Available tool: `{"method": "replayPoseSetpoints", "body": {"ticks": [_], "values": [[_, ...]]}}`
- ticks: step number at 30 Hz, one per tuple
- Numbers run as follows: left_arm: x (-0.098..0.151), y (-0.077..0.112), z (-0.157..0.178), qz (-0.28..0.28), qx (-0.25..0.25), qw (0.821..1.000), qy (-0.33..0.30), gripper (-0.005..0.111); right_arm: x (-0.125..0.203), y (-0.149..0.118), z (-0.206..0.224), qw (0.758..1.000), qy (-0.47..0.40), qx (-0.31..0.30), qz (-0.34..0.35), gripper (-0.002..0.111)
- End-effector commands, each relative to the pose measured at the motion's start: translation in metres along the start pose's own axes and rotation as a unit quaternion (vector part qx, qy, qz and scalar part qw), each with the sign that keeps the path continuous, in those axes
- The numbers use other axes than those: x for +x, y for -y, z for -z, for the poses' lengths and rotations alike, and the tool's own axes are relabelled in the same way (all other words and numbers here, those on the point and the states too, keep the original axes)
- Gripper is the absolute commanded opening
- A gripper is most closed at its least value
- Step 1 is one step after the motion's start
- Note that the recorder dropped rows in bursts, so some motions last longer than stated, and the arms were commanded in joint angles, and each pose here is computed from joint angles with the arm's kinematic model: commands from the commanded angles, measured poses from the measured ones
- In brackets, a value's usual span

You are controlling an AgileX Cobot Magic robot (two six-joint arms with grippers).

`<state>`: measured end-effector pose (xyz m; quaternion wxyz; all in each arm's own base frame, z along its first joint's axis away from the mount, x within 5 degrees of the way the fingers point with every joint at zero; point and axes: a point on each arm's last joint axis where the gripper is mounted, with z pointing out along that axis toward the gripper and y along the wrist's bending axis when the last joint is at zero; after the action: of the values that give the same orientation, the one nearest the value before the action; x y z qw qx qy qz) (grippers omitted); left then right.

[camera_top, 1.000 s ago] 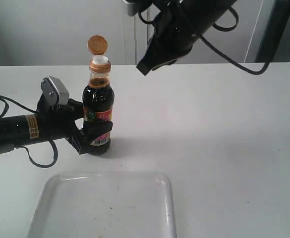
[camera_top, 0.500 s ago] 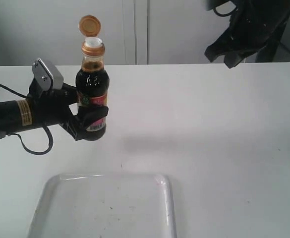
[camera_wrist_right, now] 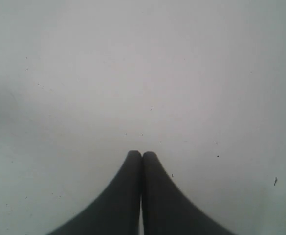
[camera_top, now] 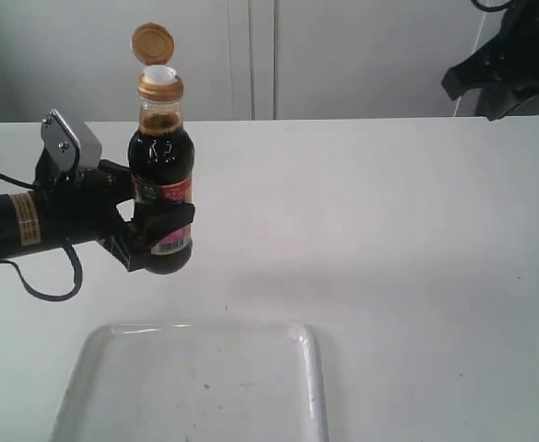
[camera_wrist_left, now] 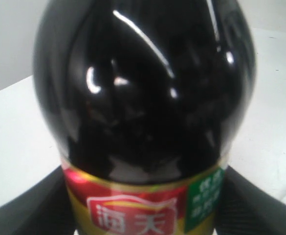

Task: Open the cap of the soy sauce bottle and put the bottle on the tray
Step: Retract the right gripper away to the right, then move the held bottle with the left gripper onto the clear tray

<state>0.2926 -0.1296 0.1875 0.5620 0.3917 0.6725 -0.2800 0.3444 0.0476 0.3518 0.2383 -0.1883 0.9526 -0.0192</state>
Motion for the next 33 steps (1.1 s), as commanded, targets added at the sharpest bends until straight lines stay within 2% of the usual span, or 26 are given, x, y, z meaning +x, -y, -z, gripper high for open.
{"method": "replayPoseSetpoints", "body": {"ticks": [1, 8, 14, 19, 33], "values": [[-0.023, 0.013, 0.017, -0.002, 0.008, 0.998, 0.059, 0.0, 0.011, 0.005, 0.01, 1.0, 0.006, 0.01, -0.013, 0.0], [-0.032, 0.036, 0.037, 0.001, 0.013, 0.997, 0.071, 0.0, 0.026, 0.005, 0.008, 1.0, 0.003, 0.011, -0.017, 0.0], [-0.037, 0.068, 0.04, 0.005, 0.055, 0.995, 0.077, 0.0, 0.036, 0.002, -0.004, 1.0, -0.022, 0.002, -0.006, 0.0], [-0.036, 0.084, 0.045, 0.017, 0.077, 0.994, 0.075, 0.0, 0.041, -0.002, -0.012, 1.0, -0.026, -0.011, -0.009, 0.0], [-0.003, 0.11, 0.067, 0.031, 0.093, 0.995, 0.029, 0.0, 0.043, -0.008, -0.018, 0.999, -0.013, -0.037, -0.004, 0.0]]}}
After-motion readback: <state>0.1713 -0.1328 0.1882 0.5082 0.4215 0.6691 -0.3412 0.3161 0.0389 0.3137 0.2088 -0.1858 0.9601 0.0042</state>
